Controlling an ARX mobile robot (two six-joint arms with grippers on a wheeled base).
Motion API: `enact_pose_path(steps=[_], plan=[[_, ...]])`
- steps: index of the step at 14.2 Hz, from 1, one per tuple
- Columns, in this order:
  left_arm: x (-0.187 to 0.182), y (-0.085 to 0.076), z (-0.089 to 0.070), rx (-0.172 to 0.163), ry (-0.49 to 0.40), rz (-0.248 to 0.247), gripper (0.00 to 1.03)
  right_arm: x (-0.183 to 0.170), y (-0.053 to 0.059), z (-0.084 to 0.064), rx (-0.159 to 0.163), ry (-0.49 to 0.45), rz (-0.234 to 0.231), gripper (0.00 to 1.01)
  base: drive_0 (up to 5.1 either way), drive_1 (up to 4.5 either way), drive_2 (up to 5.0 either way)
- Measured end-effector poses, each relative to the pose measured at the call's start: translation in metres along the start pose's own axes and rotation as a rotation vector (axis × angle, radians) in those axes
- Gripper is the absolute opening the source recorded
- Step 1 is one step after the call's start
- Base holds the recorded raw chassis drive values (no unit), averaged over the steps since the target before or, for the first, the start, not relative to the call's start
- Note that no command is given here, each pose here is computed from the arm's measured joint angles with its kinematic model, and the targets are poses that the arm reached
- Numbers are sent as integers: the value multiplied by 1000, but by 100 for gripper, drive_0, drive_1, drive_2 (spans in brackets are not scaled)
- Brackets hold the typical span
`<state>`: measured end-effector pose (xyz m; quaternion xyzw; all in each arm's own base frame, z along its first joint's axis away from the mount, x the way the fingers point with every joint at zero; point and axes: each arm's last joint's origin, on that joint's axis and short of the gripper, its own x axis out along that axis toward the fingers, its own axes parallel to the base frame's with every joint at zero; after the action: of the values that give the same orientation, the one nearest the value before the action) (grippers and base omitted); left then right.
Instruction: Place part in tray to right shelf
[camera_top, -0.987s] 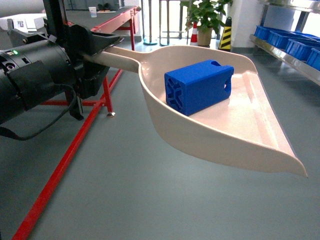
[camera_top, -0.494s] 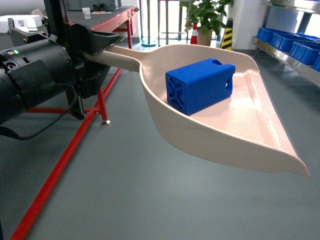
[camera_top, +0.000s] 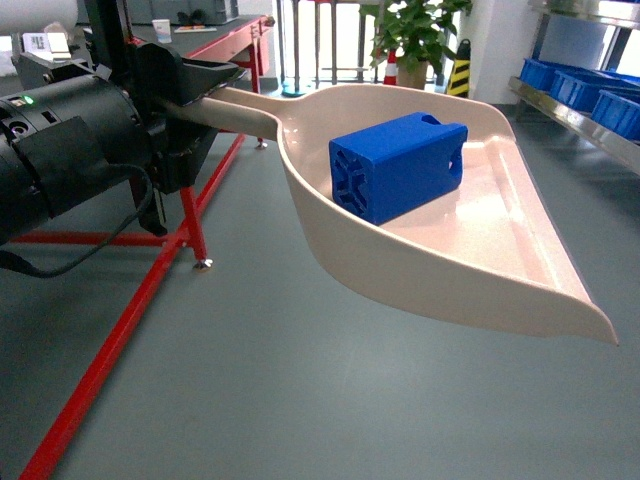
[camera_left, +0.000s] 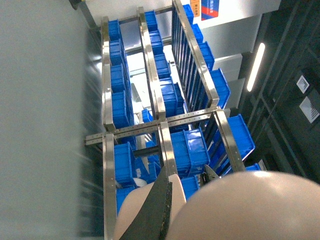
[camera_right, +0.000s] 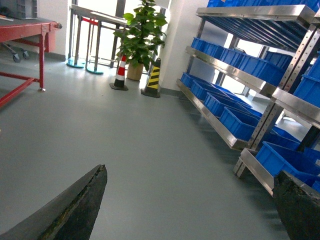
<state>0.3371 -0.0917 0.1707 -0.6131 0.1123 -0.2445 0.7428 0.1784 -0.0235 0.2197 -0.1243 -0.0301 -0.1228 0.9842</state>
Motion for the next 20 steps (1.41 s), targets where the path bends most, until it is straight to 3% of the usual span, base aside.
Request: enact_pose_path(steps=[20], plan=[[0,0,1,-1,-2,4,14,0,0,0,0,1,1,98,-2,412,-416]])
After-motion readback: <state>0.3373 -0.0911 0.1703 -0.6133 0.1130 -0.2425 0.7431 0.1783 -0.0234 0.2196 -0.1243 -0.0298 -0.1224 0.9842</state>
